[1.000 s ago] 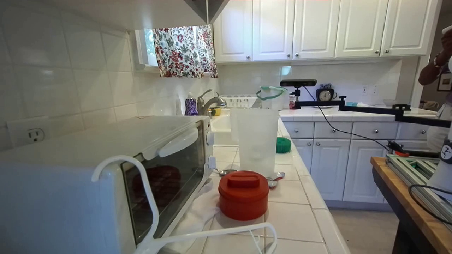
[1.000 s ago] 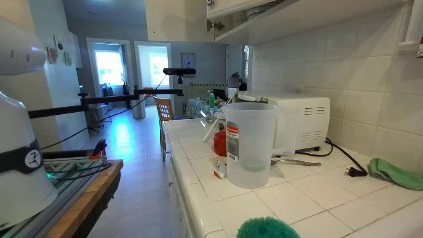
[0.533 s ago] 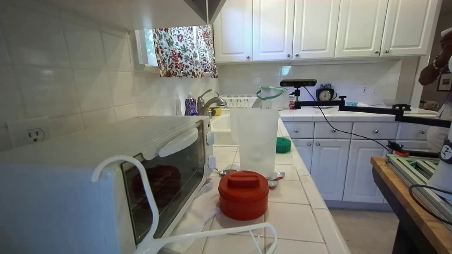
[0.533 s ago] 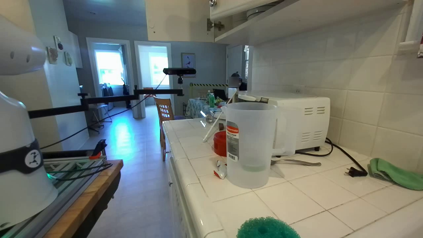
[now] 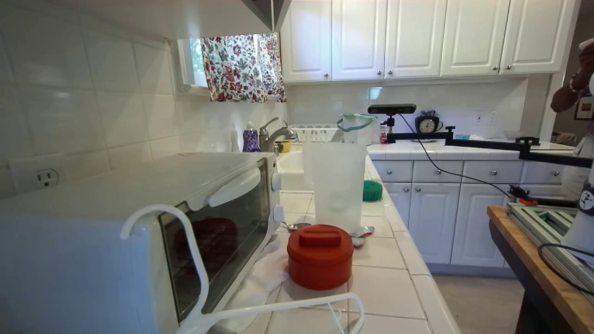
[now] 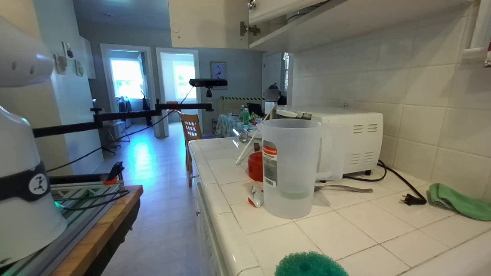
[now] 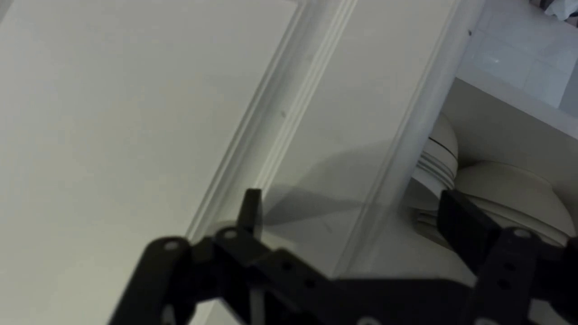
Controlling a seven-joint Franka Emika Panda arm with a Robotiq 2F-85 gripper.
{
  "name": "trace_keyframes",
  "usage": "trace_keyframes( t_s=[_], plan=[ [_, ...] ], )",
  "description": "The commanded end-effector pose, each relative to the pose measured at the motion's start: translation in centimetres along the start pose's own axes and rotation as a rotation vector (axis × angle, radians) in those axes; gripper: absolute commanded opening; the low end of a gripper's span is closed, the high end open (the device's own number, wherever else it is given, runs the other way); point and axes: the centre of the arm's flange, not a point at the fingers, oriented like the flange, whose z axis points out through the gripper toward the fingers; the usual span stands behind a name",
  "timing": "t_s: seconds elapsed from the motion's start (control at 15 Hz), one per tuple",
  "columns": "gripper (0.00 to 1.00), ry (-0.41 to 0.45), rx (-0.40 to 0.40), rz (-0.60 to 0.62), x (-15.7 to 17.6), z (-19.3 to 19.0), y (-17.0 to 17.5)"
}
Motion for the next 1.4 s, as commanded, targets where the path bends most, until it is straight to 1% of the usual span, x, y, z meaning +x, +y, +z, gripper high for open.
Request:
trace_keyframes(
  t_s=[0.0, 0.87, 1.33],
  plan=[
    [1.00, 0.012, 0.034, -0.016, 0.7, 0.8, 0.2],
    [1.00, 0.032, 0.064, 0.004, 1.8, 2.5, 0.7],
    [1.00, 0.024, 0.075, 0.010, 2.0, 2.4, 0.4]
  ],
)
